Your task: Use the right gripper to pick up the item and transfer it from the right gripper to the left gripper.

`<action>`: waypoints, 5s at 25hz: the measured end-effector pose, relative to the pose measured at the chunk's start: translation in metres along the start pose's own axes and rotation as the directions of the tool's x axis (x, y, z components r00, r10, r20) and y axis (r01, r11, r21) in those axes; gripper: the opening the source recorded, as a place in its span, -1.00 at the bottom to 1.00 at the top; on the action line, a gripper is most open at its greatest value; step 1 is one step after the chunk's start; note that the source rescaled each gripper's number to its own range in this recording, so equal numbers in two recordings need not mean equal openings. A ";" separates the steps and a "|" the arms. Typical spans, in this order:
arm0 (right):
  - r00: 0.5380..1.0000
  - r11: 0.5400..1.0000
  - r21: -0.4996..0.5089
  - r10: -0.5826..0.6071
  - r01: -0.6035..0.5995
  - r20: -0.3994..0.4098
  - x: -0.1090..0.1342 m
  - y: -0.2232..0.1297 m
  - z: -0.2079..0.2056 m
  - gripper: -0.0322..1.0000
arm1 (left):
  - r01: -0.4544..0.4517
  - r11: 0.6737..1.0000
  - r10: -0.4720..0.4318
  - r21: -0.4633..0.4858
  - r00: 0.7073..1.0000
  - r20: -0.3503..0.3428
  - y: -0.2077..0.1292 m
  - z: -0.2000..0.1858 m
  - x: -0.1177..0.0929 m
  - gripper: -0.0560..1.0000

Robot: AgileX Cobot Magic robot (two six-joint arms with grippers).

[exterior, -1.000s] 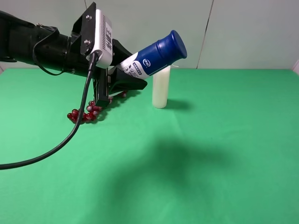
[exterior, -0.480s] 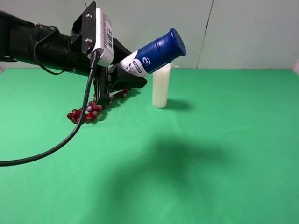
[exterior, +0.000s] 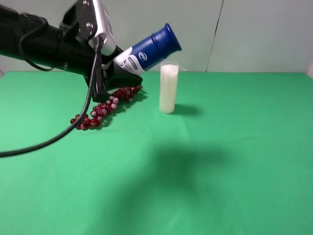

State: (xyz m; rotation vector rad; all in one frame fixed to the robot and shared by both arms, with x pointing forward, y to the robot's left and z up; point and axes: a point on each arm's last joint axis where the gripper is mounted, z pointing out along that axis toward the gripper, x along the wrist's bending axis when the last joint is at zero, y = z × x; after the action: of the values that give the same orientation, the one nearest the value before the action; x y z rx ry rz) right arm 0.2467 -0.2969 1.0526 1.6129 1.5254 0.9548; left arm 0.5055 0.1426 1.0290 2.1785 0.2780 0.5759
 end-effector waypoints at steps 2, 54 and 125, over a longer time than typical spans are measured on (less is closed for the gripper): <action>1.000 1.000 0.000 0.000 0.000 0.000 0.000 0.000 0.000 1.00 | 0.033 0.999 -0.033 0.006 0.998 -0.053 0.005 -0.011 0.003 -0.88; 1.000 1.000 -0.001 0.000 0.000 0.000 0.000 0.000 0.000 1.00 | 0.842 0.539 -0.628 0.026 0.422 -0.654 -0.170 -0.010 0.095 -0.88; 1.000 1.000 0.000 0.001 -0.001 -0.002 0.000 0.000 0.000 1.00 | 0.622 0.769 -0.552 -0.144 0.534 -0.640 -0.056 -0.136 0.050 1.00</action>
State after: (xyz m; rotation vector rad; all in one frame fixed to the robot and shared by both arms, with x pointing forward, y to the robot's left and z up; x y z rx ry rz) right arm 0.2467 -0.2967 1.0527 1.6134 1.5258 0.9573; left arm 0.4817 0.2895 1.0732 1.7117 1.4082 0.9146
